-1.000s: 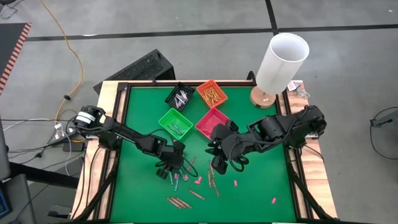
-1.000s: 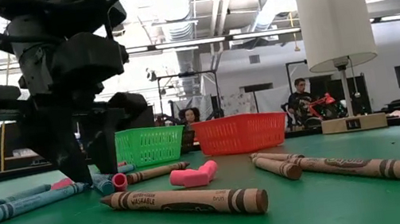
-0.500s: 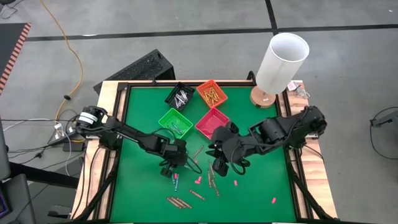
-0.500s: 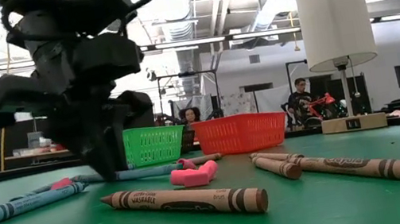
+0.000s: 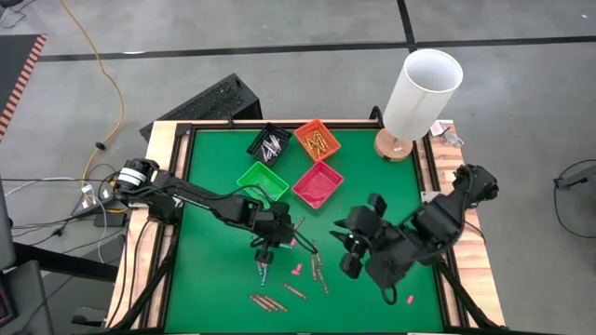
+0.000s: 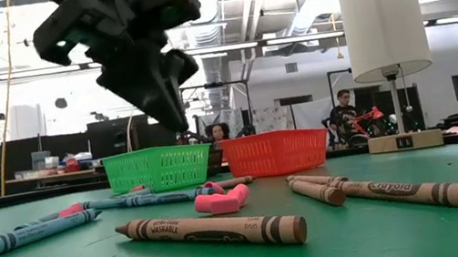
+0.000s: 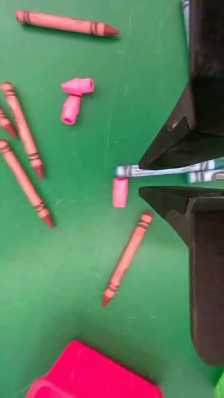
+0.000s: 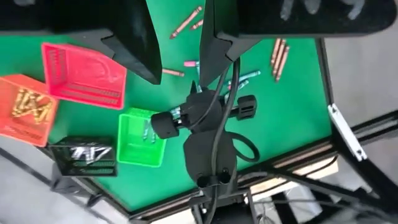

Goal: Sort crayons
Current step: Put the blue crayon into the bin

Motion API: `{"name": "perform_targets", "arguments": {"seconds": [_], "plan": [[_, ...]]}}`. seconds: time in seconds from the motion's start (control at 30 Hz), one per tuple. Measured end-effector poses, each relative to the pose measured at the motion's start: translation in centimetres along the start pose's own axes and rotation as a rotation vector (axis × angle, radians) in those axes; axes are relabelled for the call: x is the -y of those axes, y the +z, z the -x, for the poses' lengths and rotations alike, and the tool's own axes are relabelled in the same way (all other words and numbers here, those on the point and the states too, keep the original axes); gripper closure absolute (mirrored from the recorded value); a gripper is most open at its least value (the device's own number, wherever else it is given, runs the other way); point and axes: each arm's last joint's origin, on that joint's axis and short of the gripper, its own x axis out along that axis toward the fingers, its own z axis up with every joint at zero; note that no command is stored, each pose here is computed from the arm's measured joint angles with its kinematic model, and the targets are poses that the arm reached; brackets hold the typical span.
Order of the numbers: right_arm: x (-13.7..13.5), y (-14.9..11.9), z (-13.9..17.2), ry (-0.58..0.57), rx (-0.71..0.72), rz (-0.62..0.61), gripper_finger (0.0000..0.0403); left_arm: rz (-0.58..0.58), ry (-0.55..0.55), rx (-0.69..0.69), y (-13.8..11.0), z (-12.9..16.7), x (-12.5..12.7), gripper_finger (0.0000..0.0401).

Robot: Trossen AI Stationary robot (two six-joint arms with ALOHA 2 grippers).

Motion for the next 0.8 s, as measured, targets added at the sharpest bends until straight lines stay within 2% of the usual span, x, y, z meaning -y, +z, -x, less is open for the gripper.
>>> {"name": "perform_targets", "arguments": {"seconds": [0.1,0.23,0.47,0.6,0.8], "plan": [[-0.3,-0.7,0.8,-0.016,0.028,-0.023,0.0273,-0.014,-0.001,0.000,0.0,0.0,0.0,0.0359],[-0.5,-1.2,1.5,-0.005,0.029,-0.046,0.0273,-0.091,-0.043,-0.003,0.0,-0.1,0.3,0.0346],[-0.9,-1.5,1.3,-0.006,0.023,-0.056,0.0273,-0.128,-0.055,0.024,0.1,-0.1,0.5,0.0266],[-0.9,-1.6,1.2,-0.006,0.017,-0.055,0.0272,-0.122,-0.054,-0.026,-0.4,-1.3,0.7,0.0221],[-0.7,-1.7,1.2,-0.019,0.011,-0.045,0.0273,-0.098,-0.048,-0.087,-1.3,-3.9,0.9,0.0206]]}}
